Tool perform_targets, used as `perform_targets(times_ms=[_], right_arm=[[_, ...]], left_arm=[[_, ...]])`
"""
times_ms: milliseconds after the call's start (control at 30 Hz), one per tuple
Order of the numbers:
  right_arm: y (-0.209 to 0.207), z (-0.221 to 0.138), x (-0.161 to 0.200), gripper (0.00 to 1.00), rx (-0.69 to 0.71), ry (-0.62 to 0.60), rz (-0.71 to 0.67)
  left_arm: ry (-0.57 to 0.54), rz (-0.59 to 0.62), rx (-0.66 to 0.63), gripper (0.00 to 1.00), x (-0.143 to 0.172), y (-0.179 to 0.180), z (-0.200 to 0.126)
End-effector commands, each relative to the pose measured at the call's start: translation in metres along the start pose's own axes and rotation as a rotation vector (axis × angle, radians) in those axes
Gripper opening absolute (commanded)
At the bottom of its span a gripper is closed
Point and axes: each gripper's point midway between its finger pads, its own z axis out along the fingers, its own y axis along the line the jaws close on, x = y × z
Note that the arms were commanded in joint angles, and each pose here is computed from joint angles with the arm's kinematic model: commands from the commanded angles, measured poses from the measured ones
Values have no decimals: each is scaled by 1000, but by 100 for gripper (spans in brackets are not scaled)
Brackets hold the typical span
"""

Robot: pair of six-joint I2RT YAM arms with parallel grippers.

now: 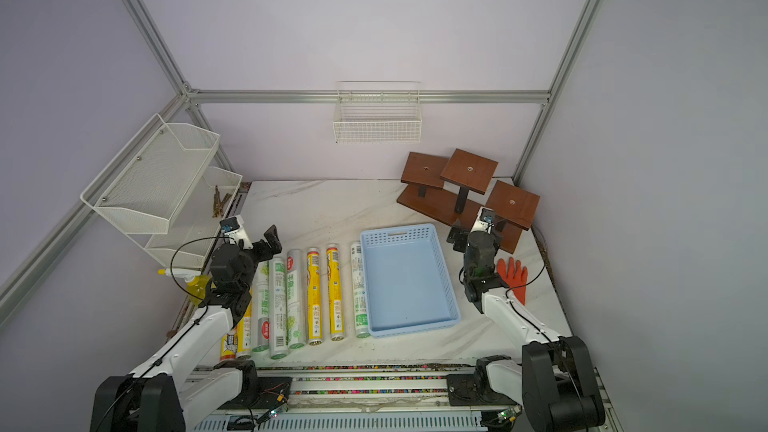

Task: Put the plastic wrap into the basket
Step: Adjust the basket at the center of the board.

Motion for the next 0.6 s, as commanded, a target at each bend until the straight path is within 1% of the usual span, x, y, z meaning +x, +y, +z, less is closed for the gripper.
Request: perform_targets(times_ms=[0,33,100,167,200,233,300,367,467,567], right_arm=[[17,-16,63,100,-123,323,49],[21,-18,65,100,-141,345,74],[33,-25,72,99,-212,390,99],[46,-30,80,97,-290,438,104],[49,-31,84,96,-307,459,101],[47,-30,89,93,-296,480,103],[38,-27,99,92,-238,516,101],[26,-23,115,91,-171,544,99],[14,-19,135,90,-104,603,94],[2,-15,144,89,-31,631,80]], left_arm=[[148,-194,58,100,23,-13,-6],[165,-224,113,100,26,-23,-7],[204,-249,264,100,30,-49,-10],[275,-311,387,100,38,-72,-14],[315,-326,425,100,45,-81,-16],[359,-329,446,100,54,-88,-17],[432,-320,449,100,72,-99,-20],[492,-273,447,100,89,-114,-26],[552,-188,427,100,110,-134,-36],[620,-145,431,100,131,-155,-46]])
